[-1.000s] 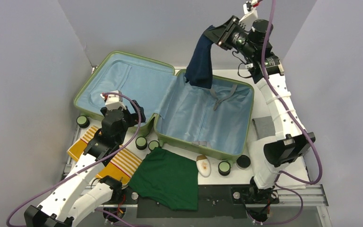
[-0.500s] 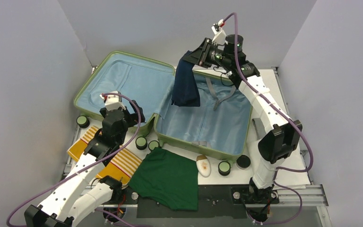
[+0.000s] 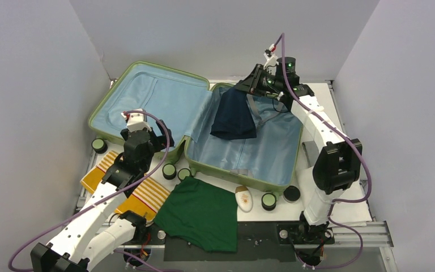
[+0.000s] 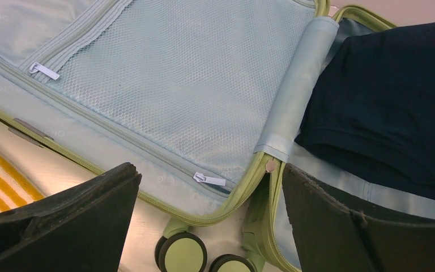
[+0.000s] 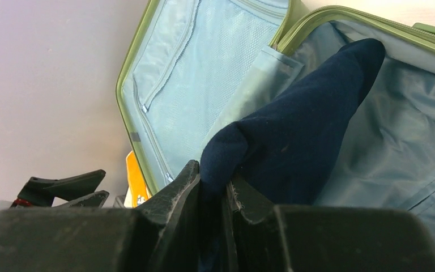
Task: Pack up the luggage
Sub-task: Place the clothes in the luggage.
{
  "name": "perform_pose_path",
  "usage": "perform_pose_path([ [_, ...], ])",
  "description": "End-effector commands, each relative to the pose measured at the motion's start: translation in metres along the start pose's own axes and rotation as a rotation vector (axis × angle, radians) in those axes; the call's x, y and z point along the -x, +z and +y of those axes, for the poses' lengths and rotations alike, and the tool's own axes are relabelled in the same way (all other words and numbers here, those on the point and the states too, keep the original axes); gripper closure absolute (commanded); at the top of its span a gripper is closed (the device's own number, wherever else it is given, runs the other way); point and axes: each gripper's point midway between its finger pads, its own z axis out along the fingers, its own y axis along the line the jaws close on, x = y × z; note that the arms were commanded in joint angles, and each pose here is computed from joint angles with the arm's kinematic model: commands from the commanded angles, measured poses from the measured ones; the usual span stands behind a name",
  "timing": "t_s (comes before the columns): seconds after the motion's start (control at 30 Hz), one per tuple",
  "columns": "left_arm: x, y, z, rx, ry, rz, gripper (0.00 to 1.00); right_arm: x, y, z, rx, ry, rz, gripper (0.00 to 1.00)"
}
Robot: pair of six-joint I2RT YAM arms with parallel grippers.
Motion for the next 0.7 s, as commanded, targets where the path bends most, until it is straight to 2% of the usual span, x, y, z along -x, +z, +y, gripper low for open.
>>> perform_pose_path([
  [0.0,0.006,0.002,-0.002,-0.010,-0.009,-0.017,0.05,0.017,-0.014,0.041,0.091,-0.112,-0.063,1.00],
  [0.3,0.005,0.002,-0.001,-0.007,-0.008,-0.015,0.05,0.014,-0.009,0.085,0.242,-0.107,-0.039,1.00],
  [0.67,0.006,0.002,-0.003,-0.016,-0.010,-0.015,0.05,-0.001,-0.004,-0.044,-0.081,-0.014,-0.015,1.00],
])
